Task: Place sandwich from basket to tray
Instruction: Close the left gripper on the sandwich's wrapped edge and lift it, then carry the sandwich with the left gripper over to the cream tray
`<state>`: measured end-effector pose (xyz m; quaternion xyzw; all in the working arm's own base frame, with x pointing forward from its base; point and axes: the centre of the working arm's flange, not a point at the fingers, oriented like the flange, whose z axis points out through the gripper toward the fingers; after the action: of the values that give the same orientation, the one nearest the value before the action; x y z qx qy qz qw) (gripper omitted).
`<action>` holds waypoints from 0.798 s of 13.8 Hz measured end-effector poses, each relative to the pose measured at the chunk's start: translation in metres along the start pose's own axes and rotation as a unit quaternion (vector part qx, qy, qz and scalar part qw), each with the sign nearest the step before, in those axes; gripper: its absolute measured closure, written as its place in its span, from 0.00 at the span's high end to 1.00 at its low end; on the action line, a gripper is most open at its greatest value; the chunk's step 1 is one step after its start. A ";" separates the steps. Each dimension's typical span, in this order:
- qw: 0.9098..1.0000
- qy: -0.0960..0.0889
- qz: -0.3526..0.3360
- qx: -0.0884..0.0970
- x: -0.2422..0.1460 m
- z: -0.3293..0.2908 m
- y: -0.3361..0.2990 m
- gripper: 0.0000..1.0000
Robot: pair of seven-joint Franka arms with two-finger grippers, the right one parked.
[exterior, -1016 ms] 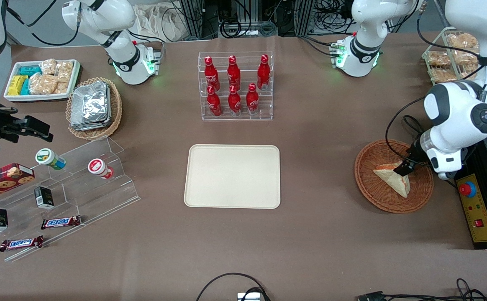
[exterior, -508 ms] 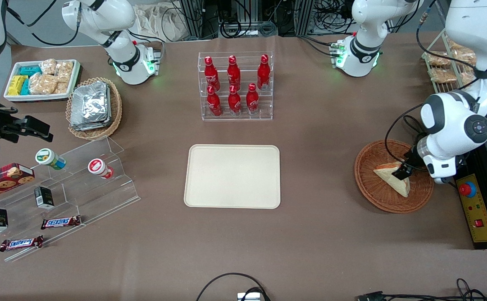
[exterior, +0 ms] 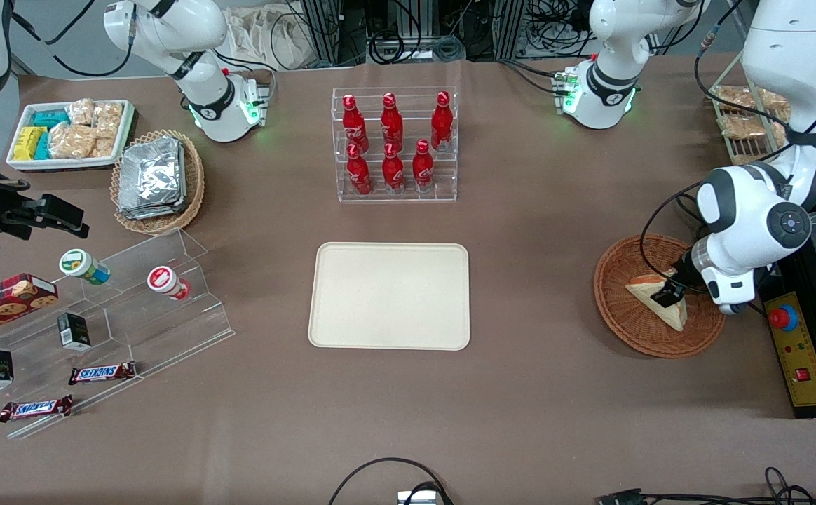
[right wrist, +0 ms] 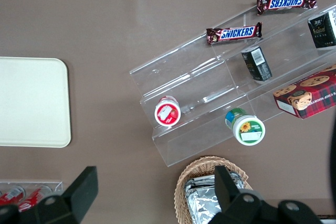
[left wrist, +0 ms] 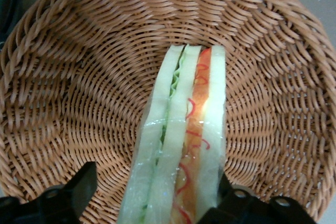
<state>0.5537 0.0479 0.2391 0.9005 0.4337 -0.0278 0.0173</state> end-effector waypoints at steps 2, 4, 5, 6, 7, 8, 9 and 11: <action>1.000 0.004 0.000 -0.003 0.002 -0.006 0.002 0.63; 1.000 0.005 0.009 -0.003 0.002 -0.011 0.005 0.43; 1.000 0.002 0.017 -0.001 0.001 -0.014 0.007 0.38; 1.000 -0.002 0.021 0.004 0.001 -0.018 0.009 0.36; 1.000 -0.009 0.024 0.010 0.003 -0.024 0.012 0.35; 0.999 -0.016 0.025 0.018 0.005 -0.032 0.015 0.34; 0.999 -0.023 0.028 0.024 0.007 -0.043 0.021 0.30; 0.997 -0.033 0.054 0.032 0.003 -0.066 0.036 0.20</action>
<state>0.5865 0.0317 0.3049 0.9211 0.3828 -0.0706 0.0044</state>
